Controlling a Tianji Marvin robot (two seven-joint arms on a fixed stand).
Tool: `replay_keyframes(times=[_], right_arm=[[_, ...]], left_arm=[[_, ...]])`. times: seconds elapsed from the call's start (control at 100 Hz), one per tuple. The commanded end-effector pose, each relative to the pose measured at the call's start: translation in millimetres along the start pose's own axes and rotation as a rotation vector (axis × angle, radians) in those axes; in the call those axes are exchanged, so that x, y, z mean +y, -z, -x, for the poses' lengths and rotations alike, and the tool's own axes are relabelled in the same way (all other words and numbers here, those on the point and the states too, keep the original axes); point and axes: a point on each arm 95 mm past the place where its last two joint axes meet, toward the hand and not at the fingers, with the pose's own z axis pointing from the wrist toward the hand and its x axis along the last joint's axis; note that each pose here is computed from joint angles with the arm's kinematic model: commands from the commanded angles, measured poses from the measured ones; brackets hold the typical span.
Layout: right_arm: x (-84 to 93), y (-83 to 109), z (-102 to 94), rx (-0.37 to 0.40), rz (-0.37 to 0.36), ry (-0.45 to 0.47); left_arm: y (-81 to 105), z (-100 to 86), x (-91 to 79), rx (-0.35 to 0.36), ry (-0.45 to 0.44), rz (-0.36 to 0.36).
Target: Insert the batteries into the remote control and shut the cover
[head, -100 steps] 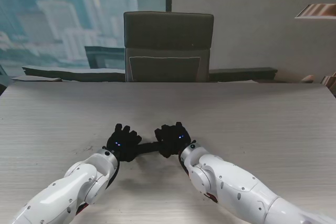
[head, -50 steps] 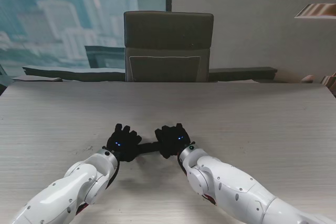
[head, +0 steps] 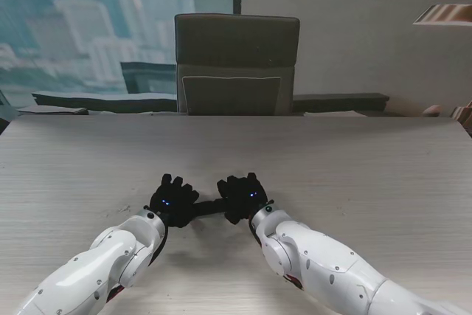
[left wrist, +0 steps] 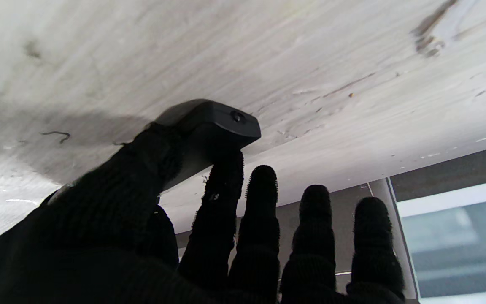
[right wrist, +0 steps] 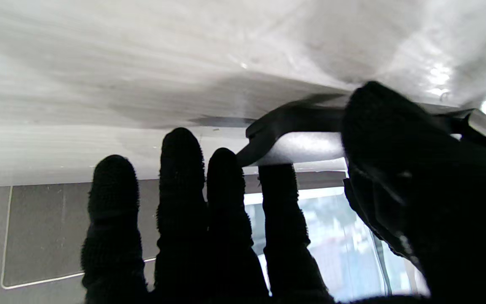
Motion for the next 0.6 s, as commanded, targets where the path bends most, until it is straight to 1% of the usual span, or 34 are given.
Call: replay_keyframes(times=[0.0,0.29,0.59], right_arm=[[-1.6,1.8,-4.0,0.014,-0.009,-0.009],[-2.1,-1.0,-1.8,0.031,-0.036,-0.008],[-0.6,1.9,-1.9,0.043,-0.051,-0.02]], left_arm=[[6.5,-8.6,23.4,0.019,0.004,0.079],[6.7,-8.3,23.2,0.018,0.005,0.079],[6.6,-8.5,23.9,0.018,0.005,0.078]])
